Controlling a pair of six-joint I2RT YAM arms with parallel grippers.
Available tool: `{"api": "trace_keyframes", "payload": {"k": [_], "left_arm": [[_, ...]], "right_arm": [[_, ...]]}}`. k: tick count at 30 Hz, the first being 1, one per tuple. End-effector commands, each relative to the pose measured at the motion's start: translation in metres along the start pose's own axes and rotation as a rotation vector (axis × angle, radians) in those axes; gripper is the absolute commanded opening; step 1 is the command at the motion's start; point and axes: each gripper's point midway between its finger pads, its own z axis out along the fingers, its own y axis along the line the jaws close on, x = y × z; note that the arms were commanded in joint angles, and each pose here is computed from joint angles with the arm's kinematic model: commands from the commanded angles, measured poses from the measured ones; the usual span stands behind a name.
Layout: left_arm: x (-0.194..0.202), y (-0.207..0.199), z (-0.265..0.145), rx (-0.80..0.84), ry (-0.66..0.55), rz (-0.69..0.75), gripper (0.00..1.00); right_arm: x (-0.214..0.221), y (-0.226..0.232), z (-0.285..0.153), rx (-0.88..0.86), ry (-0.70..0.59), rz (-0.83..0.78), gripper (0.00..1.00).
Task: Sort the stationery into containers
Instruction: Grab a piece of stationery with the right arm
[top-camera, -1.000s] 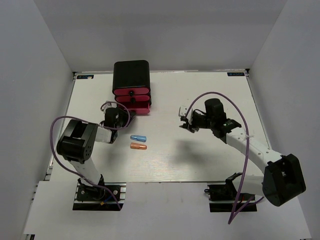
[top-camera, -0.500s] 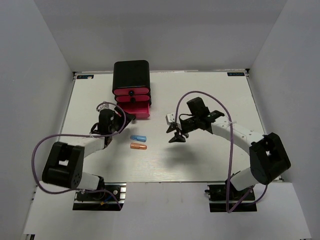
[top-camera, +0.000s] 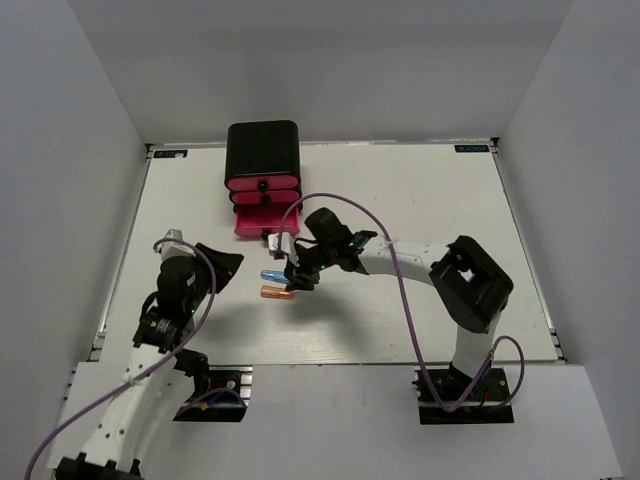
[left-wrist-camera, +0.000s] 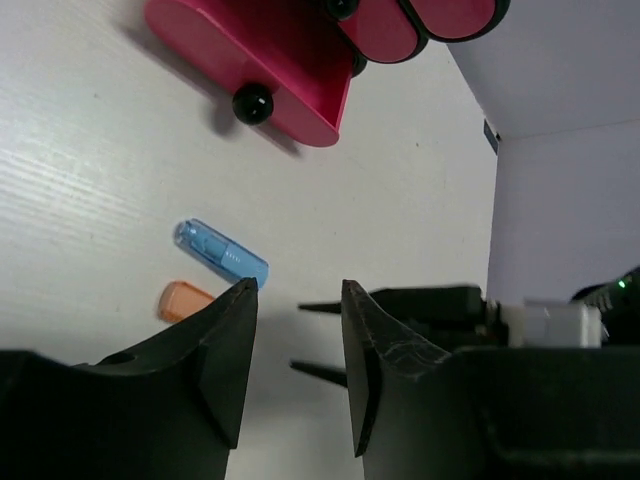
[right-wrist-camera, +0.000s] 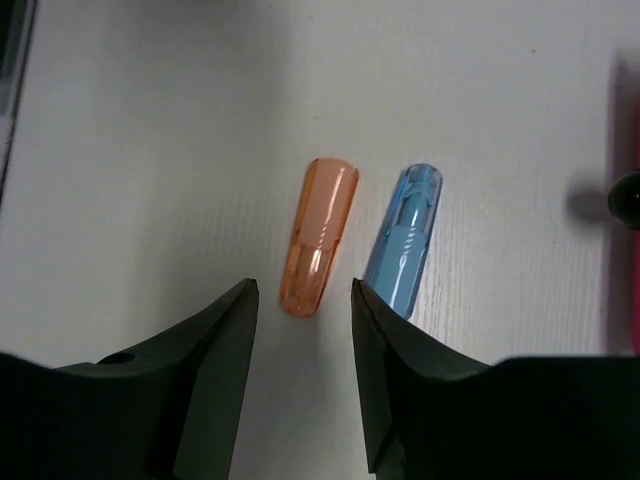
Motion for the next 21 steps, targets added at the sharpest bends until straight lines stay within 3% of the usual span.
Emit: {"api": "trace_keyframes", "payload": {"k": [1, 2, 6, 11, 21], "left_arm": [[0.025, 0.039, -0.021, -0.15, 0.07, -0.061, 0.5], [0.027, 0.042, -0.025, -0.16, 0.077, -0.061, 0.56], [0.037, 0.055, -0.036, -0.213, 0.108, -0.084, 0.65], [0.043, 0.055, -0.041, -0.207, 0.134, -0.109, 0.66], [0.044, 0.052, -0.047, -0.207, 0.146, -0.11, 0.68]], "right_arm": [[-0.021, -0.033, 0.014, 0.139, -0.026, 0.019, 0.49], [-0.028, -0.036, 0.017, 0.148, -0.034, 0.008, 0.51], [-0.014, -0.048, 0.028, 0.182, 0.016, 0.019, 0.56], [0.002, -0.052, 0.036, 0.193, 0.061, 0.021, 0.61], [0.037, -0.055, 0.049, 0.189, 0.141, 0.002, 0.6]]}}
